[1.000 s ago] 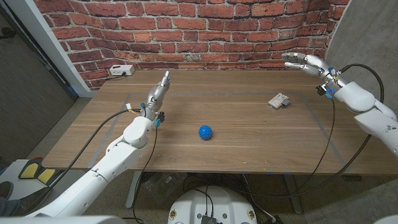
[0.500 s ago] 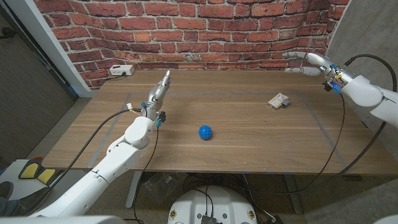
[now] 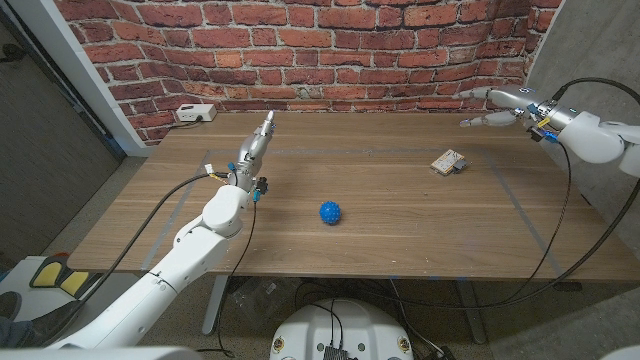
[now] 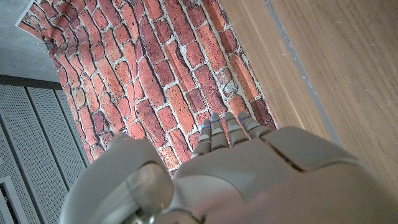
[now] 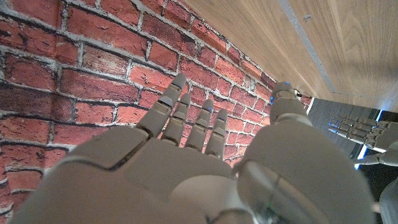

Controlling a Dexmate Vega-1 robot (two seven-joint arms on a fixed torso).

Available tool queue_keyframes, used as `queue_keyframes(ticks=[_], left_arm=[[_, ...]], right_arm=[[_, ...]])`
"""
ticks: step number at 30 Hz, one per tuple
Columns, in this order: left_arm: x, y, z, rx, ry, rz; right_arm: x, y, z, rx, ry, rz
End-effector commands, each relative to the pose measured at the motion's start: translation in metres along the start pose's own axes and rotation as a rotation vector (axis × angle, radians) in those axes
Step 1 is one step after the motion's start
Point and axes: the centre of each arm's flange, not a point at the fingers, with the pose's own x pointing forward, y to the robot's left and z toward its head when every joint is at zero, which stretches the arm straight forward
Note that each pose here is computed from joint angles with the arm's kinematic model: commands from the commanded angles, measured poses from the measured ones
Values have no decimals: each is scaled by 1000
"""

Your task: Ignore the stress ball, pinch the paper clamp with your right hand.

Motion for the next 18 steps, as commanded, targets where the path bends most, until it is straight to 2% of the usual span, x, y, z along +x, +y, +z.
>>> queue_keyframes(ticks=[1,18], left_arm=[[1,2,-2,0,3,21],[-3,2,-9,-19,14,37]], right_arm=[[5,-2,-7,-187,-36,117],[12,-1,-8,-374,-101,278]])
